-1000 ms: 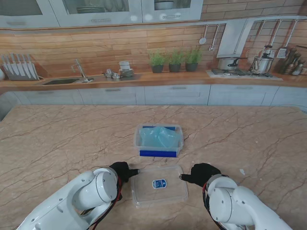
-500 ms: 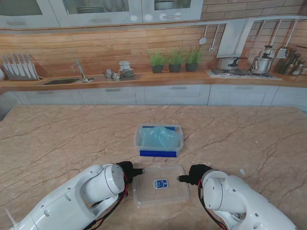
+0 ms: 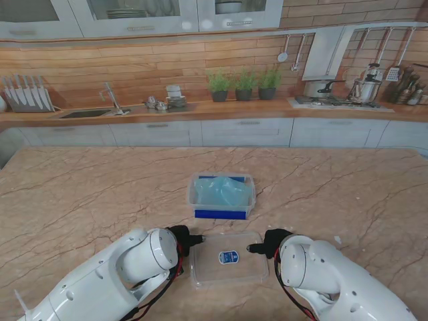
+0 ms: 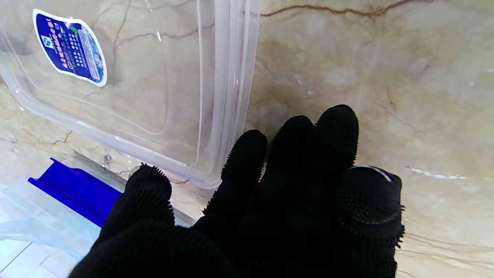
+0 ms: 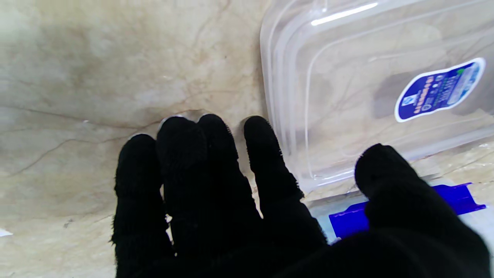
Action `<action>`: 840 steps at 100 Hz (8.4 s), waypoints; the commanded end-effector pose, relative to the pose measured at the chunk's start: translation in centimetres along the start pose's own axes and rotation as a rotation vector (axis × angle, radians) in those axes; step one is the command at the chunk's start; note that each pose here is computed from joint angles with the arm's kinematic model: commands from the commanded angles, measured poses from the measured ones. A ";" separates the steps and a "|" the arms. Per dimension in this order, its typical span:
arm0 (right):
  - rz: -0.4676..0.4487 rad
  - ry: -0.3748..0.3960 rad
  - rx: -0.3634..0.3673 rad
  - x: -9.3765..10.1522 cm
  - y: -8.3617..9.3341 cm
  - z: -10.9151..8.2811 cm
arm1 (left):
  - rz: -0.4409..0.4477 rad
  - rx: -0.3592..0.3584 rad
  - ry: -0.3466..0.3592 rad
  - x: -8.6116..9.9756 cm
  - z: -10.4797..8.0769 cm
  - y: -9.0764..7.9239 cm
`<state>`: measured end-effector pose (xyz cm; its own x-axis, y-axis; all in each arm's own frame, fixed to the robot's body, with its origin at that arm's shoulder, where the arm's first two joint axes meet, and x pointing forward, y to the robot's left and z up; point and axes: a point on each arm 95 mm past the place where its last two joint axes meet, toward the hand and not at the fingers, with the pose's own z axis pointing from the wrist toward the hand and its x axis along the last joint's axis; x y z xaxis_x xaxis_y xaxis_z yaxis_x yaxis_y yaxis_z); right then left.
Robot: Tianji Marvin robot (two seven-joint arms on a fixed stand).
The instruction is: Fold the bubble film and place it into the plastic crate
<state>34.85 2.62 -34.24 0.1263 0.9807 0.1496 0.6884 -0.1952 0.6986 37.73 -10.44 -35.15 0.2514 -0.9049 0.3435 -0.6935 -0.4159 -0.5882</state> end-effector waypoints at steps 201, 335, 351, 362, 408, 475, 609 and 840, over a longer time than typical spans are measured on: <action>0.161 0.175 0.118 0.9 -1.7 -0.1 | -0.126 -0.029 0.164 0.2 -2.6 2.0; 0.231 0.370 -0.057 3.0 0.4 -3.3 | -0.268 0.075 0.334 0.0 -6.0 -0.6; 0.235 0.379 -0.071 3.2 1.4 -3.4 | -0.263 0.097 0.356 0.4 -6.4 -1.5; 0.247 0.387 -0.094 3.3 2.0 -3.5 | -0.254 0.109 0.367 0.6 -6.6 -2.3; 0.245 0.419 -0.141 4.3 5.8 -3.4 | -0.242 0.142 0.406 2.3 -6.5 -5.5; 0.225 0.398 -0.131 5.1 14.3 -0.3 | -0.235 0.147 0.397 6.1 -3.6 -13.6; 0.260 0.195 -0.032 4.3 16.4 7.0 | -0.201 0.086 0.213 6.8 3.6 -17.6; 0.433 0.226 -0.159 2.7 17.6 11.9 | -0.237 0.047 0.171 -2.2 -0.1 -12.9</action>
<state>55.54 0.65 -29.88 0.2178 0.7976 0.5626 0.4867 -0.5884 0.6457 46.66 -2.88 -27.56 0.2822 -0.7542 0.5929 -0.5815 -0.6260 -0.5195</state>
